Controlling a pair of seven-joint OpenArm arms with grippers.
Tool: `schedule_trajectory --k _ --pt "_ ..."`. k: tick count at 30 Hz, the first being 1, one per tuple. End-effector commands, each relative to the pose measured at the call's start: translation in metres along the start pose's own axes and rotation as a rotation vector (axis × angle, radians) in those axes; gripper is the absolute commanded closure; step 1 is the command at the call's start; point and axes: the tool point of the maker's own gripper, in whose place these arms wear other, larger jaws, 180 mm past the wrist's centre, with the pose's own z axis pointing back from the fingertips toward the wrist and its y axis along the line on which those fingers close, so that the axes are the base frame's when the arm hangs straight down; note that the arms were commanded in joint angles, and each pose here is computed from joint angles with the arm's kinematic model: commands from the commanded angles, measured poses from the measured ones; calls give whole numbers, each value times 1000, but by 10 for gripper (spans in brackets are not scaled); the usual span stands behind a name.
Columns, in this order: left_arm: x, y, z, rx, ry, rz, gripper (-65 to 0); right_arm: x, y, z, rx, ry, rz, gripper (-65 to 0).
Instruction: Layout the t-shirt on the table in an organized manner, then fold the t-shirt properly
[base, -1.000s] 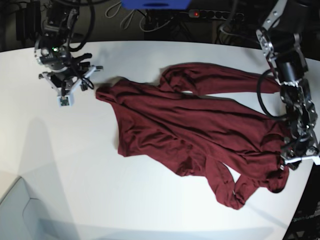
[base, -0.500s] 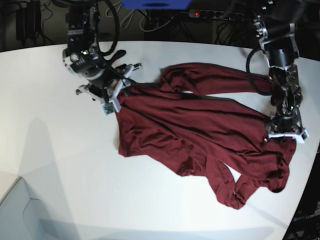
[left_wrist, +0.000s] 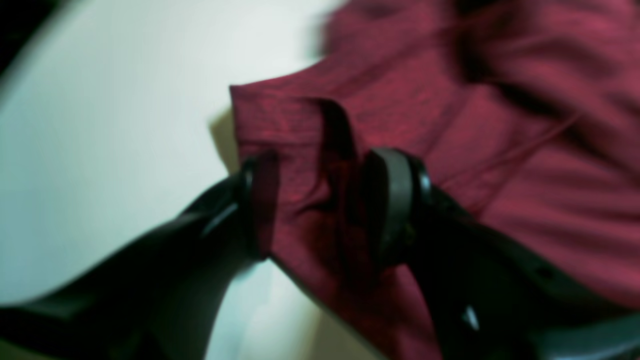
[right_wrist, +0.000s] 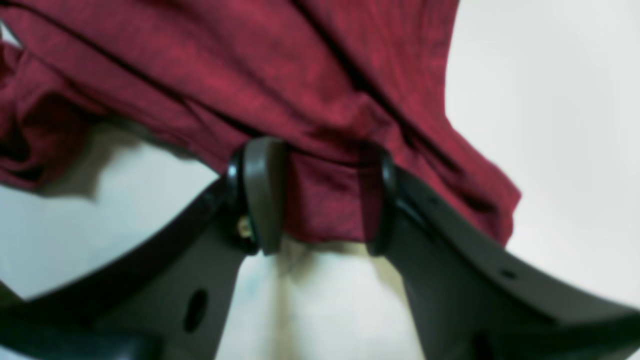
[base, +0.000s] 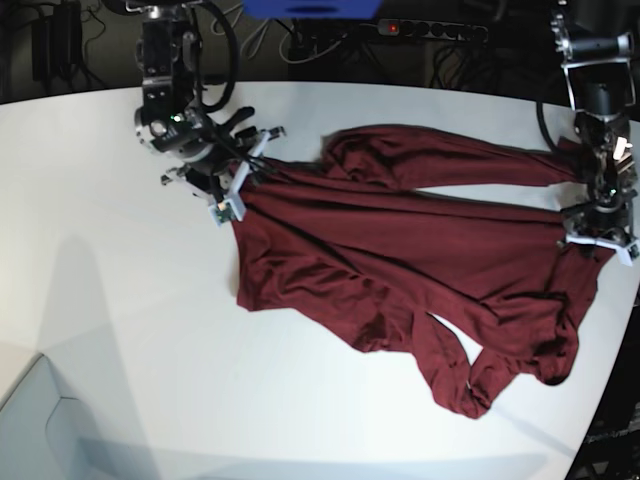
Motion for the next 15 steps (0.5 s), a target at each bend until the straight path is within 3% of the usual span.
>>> schedule_trajectory --k 1,5,10,15 --pt "-17 12 5 28 78 -15 -284 -6 2 1 4 28 10 -251" --pt "-12 23 22 22 42 -52 -284 -14 7 9 7 33 10 -251" --pt "17 20 42 5 -72 13 -284 -1 16 29 6 -23 43 -251" --pt "53 12 72 -25 -106 83 -284 23 29 57 9 -113 124 -251"
